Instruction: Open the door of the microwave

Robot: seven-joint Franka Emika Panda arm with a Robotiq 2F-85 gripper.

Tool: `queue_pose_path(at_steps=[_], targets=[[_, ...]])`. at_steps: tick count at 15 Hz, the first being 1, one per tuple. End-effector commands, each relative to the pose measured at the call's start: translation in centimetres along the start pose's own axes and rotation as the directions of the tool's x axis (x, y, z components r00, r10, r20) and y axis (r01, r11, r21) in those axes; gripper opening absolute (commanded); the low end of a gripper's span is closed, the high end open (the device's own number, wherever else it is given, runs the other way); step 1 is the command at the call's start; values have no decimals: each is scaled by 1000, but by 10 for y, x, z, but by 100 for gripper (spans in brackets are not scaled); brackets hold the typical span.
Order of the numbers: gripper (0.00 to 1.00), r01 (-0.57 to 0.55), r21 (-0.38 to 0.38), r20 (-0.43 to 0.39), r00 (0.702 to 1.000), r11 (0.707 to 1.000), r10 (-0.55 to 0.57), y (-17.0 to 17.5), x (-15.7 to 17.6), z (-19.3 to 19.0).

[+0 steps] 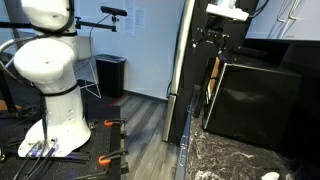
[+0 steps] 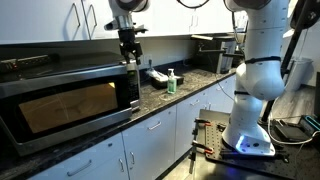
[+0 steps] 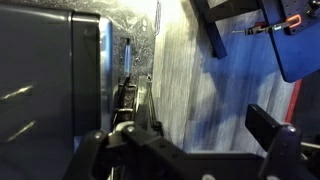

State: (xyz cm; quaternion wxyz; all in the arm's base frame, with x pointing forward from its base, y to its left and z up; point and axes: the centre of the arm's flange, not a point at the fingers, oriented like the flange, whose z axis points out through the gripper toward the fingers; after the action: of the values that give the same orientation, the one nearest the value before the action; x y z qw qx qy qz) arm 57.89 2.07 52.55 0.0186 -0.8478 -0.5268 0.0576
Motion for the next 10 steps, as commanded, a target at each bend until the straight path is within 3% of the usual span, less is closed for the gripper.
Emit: queue_pose_path(at_steps=[1, 10], targets=[[100, 6, -12, 4, 1000, 1000, -6, 18, 26, -9], [100, -1, -30, 74, 997, 1000, 3, -16, 57, -43]])
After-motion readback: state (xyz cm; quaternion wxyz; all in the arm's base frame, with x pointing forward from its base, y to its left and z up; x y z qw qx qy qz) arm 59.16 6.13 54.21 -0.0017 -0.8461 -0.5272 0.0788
